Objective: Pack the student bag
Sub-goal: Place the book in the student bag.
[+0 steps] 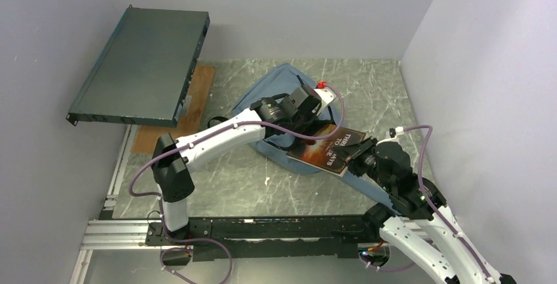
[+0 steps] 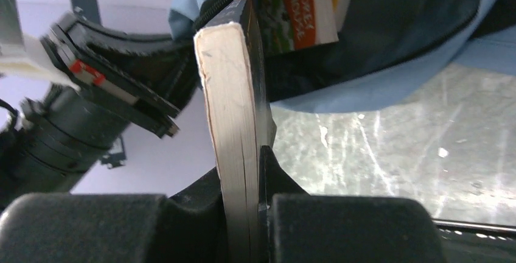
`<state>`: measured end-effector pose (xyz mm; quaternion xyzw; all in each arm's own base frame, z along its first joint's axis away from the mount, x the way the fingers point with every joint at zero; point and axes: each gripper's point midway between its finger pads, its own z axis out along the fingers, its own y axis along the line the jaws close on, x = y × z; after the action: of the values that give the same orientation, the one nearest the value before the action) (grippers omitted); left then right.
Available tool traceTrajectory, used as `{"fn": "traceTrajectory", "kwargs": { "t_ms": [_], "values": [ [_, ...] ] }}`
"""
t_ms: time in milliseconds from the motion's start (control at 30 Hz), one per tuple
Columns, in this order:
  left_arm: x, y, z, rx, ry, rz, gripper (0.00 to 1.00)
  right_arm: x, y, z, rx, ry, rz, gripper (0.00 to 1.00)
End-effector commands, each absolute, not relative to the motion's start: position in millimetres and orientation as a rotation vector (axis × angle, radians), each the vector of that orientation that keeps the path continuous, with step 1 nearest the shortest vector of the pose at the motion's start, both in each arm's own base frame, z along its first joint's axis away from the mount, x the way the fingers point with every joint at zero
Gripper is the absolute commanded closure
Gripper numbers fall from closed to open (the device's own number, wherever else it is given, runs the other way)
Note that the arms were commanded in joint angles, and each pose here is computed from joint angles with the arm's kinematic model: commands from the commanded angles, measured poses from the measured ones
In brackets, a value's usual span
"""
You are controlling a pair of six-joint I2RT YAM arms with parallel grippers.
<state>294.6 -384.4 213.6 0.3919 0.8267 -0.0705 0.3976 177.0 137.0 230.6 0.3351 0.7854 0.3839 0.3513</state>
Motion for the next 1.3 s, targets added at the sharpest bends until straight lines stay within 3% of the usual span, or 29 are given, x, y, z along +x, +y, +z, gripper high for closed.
{"fn": "traceTrajectory", "kwargs": {
  "t_ms": [0, 267, 467, 667, 833, 933, 1133, 1267],
  "values": [
    [278.0, -386.0, 267.1, 0.99, 1.977, -0.32, 1.0, 206.2, 143.5, 284.6, 0.999, 1.764, 1.195, 1.0],
    [269.0, -384.3, 275.1, 1.004, 1.962, -0.372, 1.0, 244.5, 140.2, 256.7, 1.063, 1.684, 1.139, 1.0],
    [263.4, -392.7, 280.5, 1.02, 1.955, -0.435, 1.0, 272.4, 175.9, 245.1, 0.94, 1.596, 1.438, 1.0],
    [267.9, -385.3, 272.2, 1.051, 1.954, -0.363, 1.0, 293.2, 188.8, 204.7, 0.918, 1.53, 1.249, 1.0],
    [267.9, -385.0, 267.1, 1.048, 1.963, -0.359, 1.0, 298.9, 200.4, 151.0, 1.022, 1.598, 1.065, 0.77],
    [268.3, -385.7, 262.4, 1.051, 1.972, -0.357, 1.0, 301.4, 211.3, 133.8, 0.97, 1.691, 0.984, 0.57],
    [267.0, -380.4, 256.5, 1.063, 1.984, -0.336, 1.0, 254.6, 226.2, 128.2, 0.582, 1.829, 1.104, 0.04],
    [265.1, -379.9, 256.2, 1.063, 1.986, -0.348, 1.0, 227.0, 227.8, 138.7, 0.313, 1.821, 1.146, 0.01]
  ]
}}
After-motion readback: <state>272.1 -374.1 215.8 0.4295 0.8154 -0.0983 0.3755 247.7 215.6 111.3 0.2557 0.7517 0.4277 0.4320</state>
